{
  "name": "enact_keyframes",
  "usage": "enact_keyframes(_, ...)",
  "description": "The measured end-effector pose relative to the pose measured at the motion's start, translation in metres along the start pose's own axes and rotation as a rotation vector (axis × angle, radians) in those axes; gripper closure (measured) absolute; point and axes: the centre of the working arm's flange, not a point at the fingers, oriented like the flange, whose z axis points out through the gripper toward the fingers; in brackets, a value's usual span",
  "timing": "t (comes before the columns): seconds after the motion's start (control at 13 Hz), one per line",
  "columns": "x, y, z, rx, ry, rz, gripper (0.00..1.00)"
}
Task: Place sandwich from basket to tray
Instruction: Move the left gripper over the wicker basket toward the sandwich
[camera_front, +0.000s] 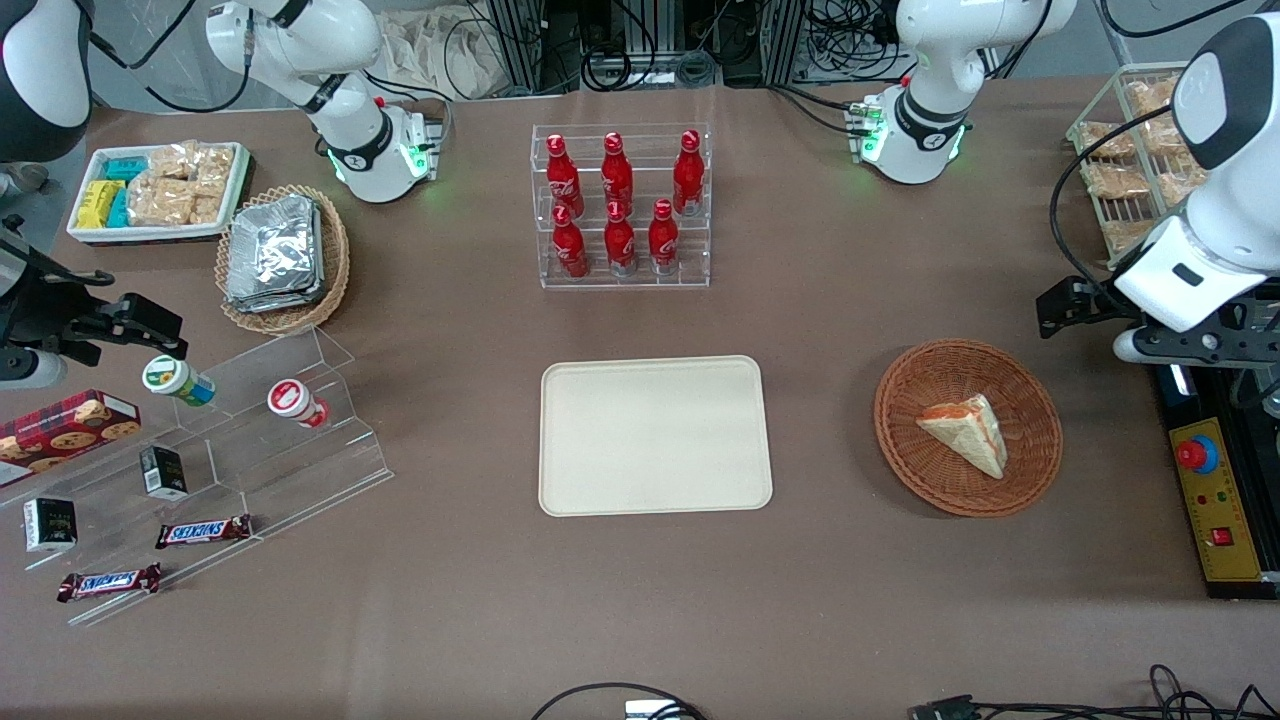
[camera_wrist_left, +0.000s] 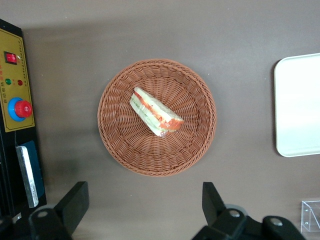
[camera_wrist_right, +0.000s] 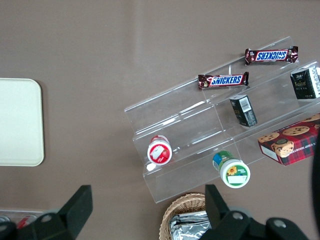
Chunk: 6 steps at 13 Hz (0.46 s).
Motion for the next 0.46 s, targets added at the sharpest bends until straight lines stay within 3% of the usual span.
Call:
enact_keyframes(0.31, 0.004, -0.010, 0.003, -0.004, -0.026, -0.016, 0.00)
enact_keyframes(0.46, 0.011, -0.014, 0.008, -0.011, -0.068, -0.028, 0.00)
